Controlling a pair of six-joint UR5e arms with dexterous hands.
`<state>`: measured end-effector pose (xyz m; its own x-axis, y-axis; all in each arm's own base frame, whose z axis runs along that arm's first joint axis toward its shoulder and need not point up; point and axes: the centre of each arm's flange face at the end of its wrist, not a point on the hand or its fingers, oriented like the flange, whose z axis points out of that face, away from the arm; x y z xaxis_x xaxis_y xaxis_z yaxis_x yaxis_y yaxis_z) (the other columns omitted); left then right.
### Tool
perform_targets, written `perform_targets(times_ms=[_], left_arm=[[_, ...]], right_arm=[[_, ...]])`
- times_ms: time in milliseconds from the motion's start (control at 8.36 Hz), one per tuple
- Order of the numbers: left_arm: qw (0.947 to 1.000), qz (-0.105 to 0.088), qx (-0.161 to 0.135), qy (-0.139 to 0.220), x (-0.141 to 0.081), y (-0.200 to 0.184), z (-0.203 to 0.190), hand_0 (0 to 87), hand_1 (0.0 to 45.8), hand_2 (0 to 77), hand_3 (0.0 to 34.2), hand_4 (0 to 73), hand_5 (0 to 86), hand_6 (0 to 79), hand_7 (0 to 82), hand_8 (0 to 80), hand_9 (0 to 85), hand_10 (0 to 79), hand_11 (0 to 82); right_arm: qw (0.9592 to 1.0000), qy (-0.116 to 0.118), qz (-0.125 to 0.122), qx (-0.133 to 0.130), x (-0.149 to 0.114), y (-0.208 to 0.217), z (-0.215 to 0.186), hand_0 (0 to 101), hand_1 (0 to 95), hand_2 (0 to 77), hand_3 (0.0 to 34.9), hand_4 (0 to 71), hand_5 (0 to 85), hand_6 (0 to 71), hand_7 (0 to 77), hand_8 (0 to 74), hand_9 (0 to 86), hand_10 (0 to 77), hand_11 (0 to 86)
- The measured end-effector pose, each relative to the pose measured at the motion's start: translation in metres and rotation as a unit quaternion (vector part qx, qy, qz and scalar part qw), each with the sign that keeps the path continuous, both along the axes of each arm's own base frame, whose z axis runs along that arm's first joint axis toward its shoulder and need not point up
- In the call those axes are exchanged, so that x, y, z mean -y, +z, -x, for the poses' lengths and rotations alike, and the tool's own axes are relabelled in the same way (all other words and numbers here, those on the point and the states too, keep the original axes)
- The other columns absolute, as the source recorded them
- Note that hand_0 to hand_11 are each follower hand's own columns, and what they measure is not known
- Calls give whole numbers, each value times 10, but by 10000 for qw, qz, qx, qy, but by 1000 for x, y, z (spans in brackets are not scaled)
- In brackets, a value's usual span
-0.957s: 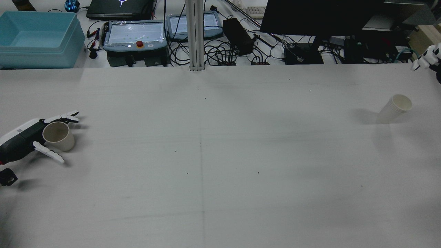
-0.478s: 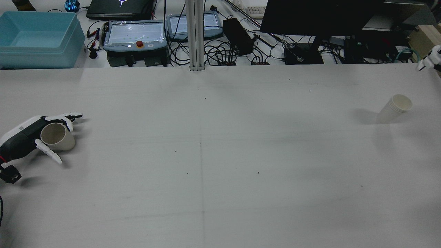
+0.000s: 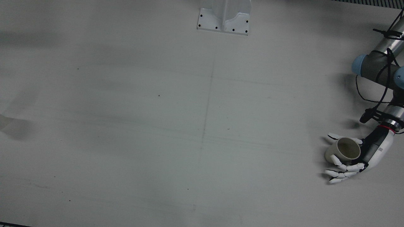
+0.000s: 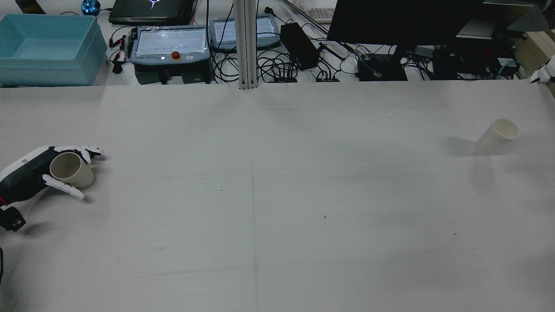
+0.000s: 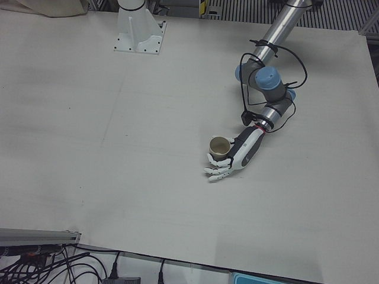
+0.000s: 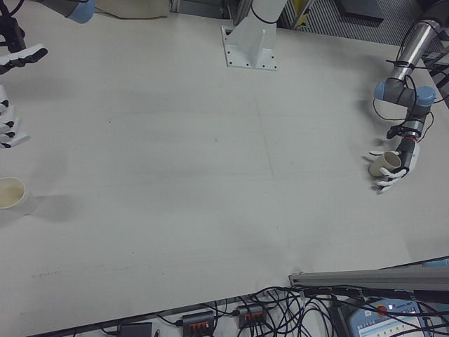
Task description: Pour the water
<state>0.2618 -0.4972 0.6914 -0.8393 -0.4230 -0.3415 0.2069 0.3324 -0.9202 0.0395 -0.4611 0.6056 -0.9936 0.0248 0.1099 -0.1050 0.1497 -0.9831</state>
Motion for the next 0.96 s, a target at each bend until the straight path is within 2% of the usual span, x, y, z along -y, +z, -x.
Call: perform_targets(times_ms=[120,239,359,478,598,717,837,957], left_arm=[[9999,99,-92,29,0,0,0,803,338,11,0,458,431,278,262,147,158,98,169],[9995,218,-224,64,-1,-1,1,804,344,11,0,458,431,278,273,147,158,98,169],[9988,339,-343,93,-1,-2,1,803,349,49,0,458,431,278,273,147,158,98,169],[9981,435,-414,110,-2,-5,1,803,344,158,0,458,431,267,273,147,153,98,169],[9977,488,-446,120,-2,-8,2,804,338,235,0,453,431,251,273,136,147,82,158],[9976,511,-459,126,-2,-11,2,804,338,235,0,453,431,251,273,136,147,82,158],[9975,519,-469,136,-2,-14,1,804,333,256,0,458,431,251,273,125,142,82,158],[9974,515,-480,149,-3,-18,0,806,322,273,0,458,436,251,273,125,142,93,158]], right_arm=[[9997,-139,26,-188,0,5,0,543,38,5,0,513,633,545,584,442,545,245,376],[9981,-289,202,-500,-2,35,-1,543,38,5,0,513,633,545,584,442,545,245,376],[9965,-367,349,-660,-4,91,-2,561,82,5,0,442,600,480,496,382,453,202,295],[9965,-361,426,-630,-13,165,-7,569,115,5,0,338,502,382,398,273,344,87,169],[9971,-318,463,-517,-27,223,-15,566,82,5,0,305,398,273,284,235,251,71,125],[9974,-274,504,-441,-39,254,-22,600,147,5,0,360,425,262,273,164,196,11,38],[9972,-261,568,-412,-46,272,-25,600,147,5,0,360,425,262,273,164,196,11,38],[9971,-282,582,-407,-36,280,-21,601,147,5,0,360,425,240,245,147,164,11,33]])
